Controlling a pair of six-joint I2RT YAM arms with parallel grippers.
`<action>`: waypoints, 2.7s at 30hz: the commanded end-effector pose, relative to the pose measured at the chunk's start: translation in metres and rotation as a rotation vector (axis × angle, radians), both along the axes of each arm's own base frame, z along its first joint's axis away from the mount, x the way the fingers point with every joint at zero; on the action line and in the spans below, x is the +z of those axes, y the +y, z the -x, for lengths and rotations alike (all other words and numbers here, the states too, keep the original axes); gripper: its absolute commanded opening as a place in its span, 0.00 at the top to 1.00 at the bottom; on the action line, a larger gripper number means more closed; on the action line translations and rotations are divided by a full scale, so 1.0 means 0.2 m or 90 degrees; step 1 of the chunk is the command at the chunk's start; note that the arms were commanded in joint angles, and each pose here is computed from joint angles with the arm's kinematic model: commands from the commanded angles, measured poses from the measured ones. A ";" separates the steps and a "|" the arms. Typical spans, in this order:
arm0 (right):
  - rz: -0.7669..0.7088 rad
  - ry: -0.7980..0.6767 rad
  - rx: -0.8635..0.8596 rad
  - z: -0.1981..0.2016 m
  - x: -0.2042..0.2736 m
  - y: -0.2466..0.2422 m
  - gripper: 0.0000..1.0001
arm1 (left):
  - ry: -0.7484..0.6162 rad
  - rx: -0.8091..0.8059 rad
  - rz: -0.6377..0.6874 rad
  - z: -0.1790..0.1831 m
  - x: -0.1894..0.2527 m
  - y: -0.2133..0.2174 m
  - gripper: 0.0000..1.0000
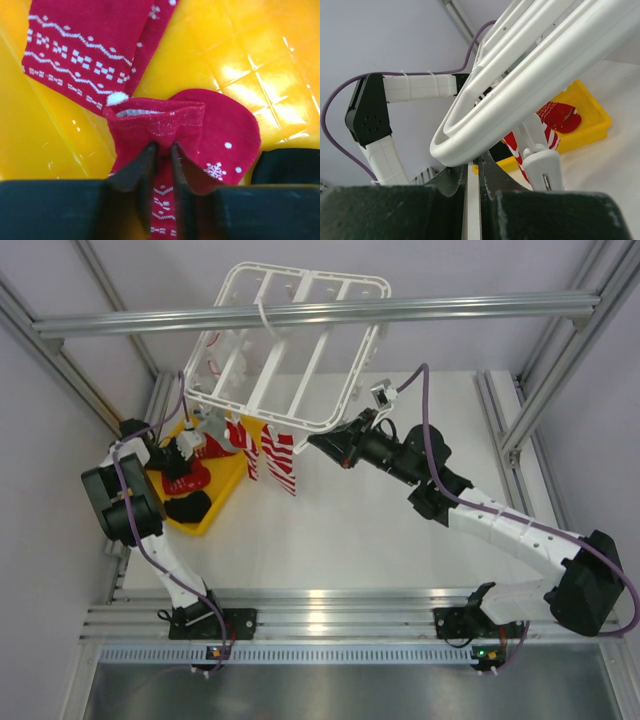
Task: Clip the socks to the hanger
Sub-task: Pick up the sock from the bin, then clamp the sock onto the hanger.
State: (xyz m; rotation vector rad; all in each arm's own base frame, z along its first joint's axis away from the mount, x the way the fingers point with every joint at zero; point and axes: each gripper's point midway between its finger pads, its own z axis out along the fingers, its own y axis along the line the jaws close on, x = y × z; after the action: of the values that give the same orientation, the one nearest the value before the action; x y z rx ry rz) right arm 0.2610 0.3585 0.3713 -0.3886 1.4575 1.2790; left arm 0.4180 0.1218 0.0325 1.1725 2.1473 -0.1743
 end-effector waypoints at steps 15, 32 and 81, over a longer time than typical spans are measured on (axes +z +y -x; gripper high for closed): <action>-0.006 -0.020 -0.038 -0.07 0.06 -0.05 1.00 | -0.058 0.041 0.137 0.32 0.38 -0.08 1.00; -0.013 0.002 -0.055 -0.11 0.08 -0.05 1.00 | -0.195 0.069 0.420 0.80 1.27 -0.55 1.00; -0.039 0.070 -0.048 -0.12 0.09 -0.02 1.00 | -0.379 -0.119 0.335 0.82 1.50 -1.45 1.00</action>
State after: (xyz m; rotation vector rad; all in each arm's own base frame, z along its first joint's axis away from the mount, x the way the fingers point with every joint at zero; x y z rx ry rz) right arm 0.2659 0.3619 0.3668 -0.2858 1.5527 1.3364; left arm 0.2497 -0.1661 0.3082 0.9784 1.4443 -0.4514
